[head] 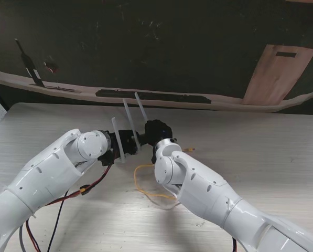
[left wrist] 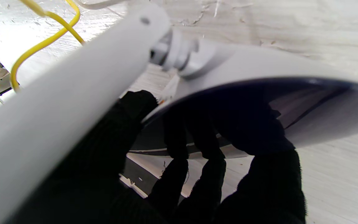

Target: Untangle the Ethernet cable and plug it into the router

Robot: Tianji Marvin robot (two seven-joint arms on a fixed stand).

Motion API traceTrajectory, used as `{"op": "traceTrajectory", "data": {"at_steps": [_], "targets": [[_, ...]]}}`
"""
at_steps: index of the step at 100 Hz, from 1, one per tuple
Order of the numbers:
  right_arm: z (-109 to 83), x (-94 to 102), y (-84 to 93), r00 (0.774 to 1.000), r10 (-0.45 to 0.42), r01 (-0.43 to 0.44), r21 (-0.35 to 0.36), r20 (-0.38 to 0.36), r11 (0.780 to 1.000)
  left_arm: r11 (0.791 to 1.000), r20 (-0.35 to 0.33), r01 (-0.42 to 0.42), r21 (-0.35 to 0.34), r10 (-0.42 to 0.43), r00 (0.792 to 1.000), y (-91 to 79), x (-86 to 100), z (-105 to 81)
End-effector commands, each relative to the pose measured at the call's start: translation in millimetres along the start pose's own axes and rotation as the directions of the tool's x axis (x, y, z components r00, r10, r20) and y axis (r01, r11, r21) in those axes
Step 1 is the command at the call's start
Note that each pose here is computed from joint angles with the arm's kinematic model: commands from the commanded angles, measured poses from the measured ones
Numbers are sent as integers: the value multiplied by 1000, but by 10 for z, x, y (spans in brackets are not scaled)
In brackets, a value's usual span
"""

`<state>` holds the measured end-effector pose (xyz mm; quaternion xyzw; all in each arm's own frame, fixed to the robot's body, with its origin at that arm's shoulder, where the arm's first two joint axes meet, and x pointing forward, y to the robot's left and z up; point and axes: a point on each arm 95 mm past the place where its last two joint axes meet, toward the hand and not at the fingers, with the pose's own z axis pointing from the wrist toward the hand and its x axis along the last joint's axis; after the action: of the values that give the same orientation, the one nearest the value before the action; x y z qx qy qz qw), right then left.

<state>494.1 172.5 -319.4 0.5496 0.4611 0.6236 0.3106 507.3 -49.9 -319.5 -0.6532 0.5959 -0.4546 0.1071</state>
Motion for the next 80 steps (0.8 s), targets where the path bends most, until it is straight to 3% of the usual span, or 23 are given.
{"op": "traceTrajectory", "data": {"at_steps": [1,41,80], "targets": [[-2,-73,28,1000,-5,5,1,13,1000,991,68,40,-128,-31,997,472,-256,56],[-21,-115,98,1000,-20,21,-16,15,1000,991,80,50,-123,-40,996,473,-293,45],[-90,-155,176,997,-80,80,22,-4,997,991,83,48,-126,-38,996,472,-296,48]]}}
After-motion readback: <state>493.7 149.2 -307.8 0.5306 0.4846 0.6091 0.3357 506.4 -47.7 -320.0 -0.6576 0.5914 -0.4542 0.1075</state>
